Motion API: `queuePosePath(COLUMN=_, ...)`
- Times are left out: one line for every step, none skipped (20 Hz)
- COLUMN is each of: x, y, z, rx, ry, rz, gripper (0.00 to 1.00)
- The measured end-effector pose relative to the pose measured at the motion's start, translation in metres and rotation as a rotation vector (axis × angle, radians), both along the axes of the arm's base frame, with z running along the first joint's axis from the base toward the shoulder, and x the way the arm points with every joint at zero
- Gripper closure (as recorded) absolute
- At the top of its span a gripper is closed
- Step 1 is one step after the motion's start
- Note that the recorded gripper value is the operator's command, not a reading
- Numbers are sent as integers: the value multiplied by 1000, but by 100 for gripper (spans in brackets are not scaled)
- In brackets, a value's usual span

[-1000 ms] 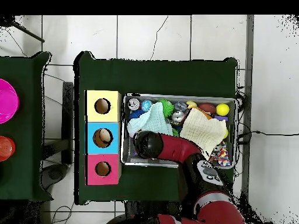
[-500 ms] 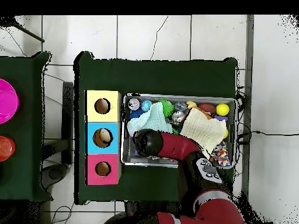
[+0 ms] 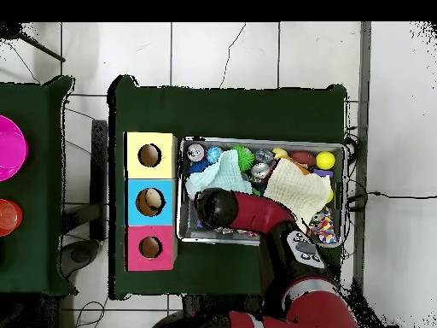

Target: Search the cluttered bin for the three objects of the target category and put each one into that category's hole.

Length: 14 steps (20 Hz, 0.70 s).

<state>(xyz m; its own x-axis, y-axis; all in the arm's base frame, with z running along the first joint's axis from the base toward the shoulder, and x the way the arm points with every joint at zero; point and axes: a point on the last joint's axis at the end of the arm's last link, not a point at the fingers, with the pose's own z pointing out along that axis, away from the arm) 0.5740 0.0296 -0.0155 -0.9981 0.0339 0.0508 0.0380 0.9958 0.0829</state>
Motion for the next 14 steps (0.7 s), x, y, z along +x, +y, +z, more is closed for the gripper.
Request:
queuePosePath(x=0, y=0, z=1, rx=0, ry=-1, rz=1, gripper=0)
queuePosePath(x=1, y=1, z=1, rx=0, ry=-3, rz=1, gripper=0)
queuePosePath(x=1, y=1, z=2, rx=-1, ry=-4, rz=3, gripper=0)
queuePosePath(x=2, y=2, z=3, rx=-1, ry=-6, rz=3, gripper=0)
queuePosePath(x=4, y=4, z=6, rx=-3, ry=-12, rz=8, gripper=0)
queuePosePath(x=4, y=4, z=7, rx=-4, ry=-14, rz=10, gripper=0)
queuePosePath(x=5, y=5, z=8, rx=-5, ry=-17, rz=12, gripper=0)
queuePosePath(x=7, y=7, z=11, rx=-7, ry=-23, rz=17, gripper=0)
queuePosePath(x=8, y=8, z=12, rx=-8, ry=-26, rz=19, gripper=0)
queuePosePath(x=9, y=9, z=13, rx=-8, ry=-29, rz=21, gripper=0)
queuePosePath(x=13, y=13, z=16, rx=-11, ry=-38, rz=29, gripper=0)
queuePosePath(x=14, y=15, z=16, rx=-11, ry=-39, rz=32, gripper=0)
queuePosePath(x=15, y=16, z=17, rx=-12, ry=-40, rz=34, gripper=0)
queuePosePath(x=17, y=19, z=18, rx=-12, ry=-42, rz=41, gripper=0)
